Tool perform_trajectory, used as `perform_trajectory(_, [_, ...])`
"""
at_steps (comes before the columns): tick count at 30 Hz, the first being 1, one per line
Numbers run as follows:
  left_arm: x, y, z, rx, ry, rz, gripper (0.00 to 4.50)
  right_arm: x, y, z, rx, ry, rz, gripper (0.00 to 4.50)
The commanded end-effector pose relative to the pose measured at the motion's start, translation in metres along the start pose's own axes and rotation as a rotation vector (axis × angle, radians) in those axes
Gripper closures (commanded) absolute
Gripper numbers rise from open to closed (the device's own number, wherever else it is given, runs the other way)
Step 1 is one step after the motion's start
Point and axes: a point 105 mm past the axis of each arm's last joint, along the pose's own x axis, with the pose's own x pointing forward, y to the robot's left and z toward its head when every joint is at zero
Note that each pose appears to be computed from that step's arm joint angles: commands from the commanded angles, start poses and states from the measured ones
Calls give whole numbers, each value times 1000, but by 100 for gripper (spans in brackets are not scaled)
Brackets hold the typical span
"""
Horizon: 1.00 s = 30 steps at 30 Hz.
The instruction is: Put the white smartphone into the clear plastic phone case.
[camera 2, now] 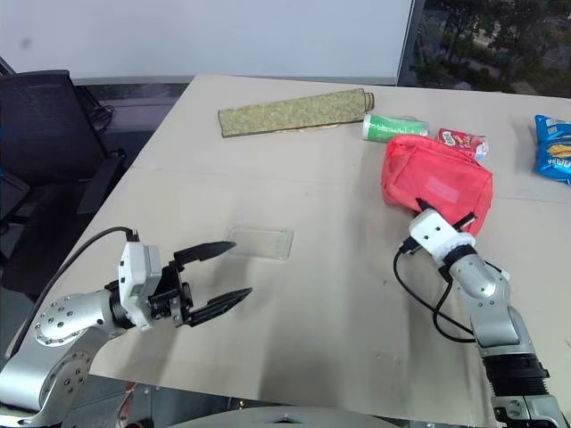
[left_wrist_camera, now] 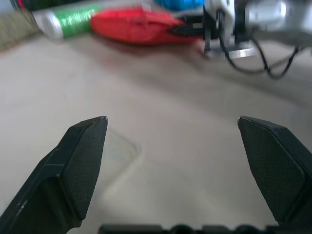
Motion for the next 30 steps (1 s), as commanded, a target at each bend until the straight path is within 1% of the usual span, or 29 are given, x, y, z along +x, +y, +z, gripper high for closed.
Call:
perform_trajectory(1, [5, -3, 24, 40, -79, -18, 0, 0, -36, 18, -51, -90, -148, 444])
perform_trajectory(2, [7, -3, 27, 44, -88, -22, 0, -1, -41, 20, -61, -102, -170, 444])
perform_trajectory(7, [19, -3, 43, 66, -133, -39, 0, -7, -102, 53, -188, -258, -454, 444])
perform_trajectory(11, [26, -4, 49, 73, -149, -52, 0, -8, -146, 72, -312, -316, -600, 444])
perform_trajectory(13, [30, -5, 50, 75, -152, -57, 0, -3, -170, 72, -378, -293, -639, 444])
perform_trajectory(16, [33, -4, 52, 78, -160, -59, 0, 2, -187, 64, -455, -243, -645, 444])
perform_trajectory(18, [35, -3, 53, 80, -164, -59, 0, 4, -193, 63, -494, -242, -655, 444])
perform_trajectory(19, [36, -3, 54, 81, -166, -61, 0, 11, -192, 58, -524, -211, -613, 444])
perform_trajectory(20, [37, -3, 55, 81, -167, -63, 0, 21, -186, 43, -540, -139, -534, 444])
perform_trajectory(21, [38, -2, 55, 81, -167, -63, 0, 30, -177, 10, -473, 10, -429, 410])
perform_trajectory(22, [38, -2, 55, 81, -168, -64, 0, 34, -166, -17, -380, 120, -348, 372])
perform_trajectory(23, [39, -2, 55, 81, -167, -64, 0, 34, -157, -33, -286, 169, -300, 342])
perform_trajectory(24, [39, -2, 55, 82, -163, -63, 0, 35, -144, -43, -214, 196, -226, 298])
perform_trajectory(25, [38, -1, 54, 83, -159, -60, 0, 35, -135, -46, -166, 198, -181, 249])
perform_trajectory(27, [37, -1, 53, 83, -149, -48, 0, 31, -123, -52, -62, 214, -139, 156])
perform_trajectory(28, [36, 0, 53, 80, -144, -42, 0, 29, -115, -55, 4, 224, -107, 143])
perform_trajectory(29, [35, 0, 51, 78, -133, -36, 0, 26, -103, -58, 90, 235, -54, 143])
perform_trajectory(30, [34, 1, 49, 74, -123, -30, 0, 23, -92, -59, 158, 247, -2, 86])
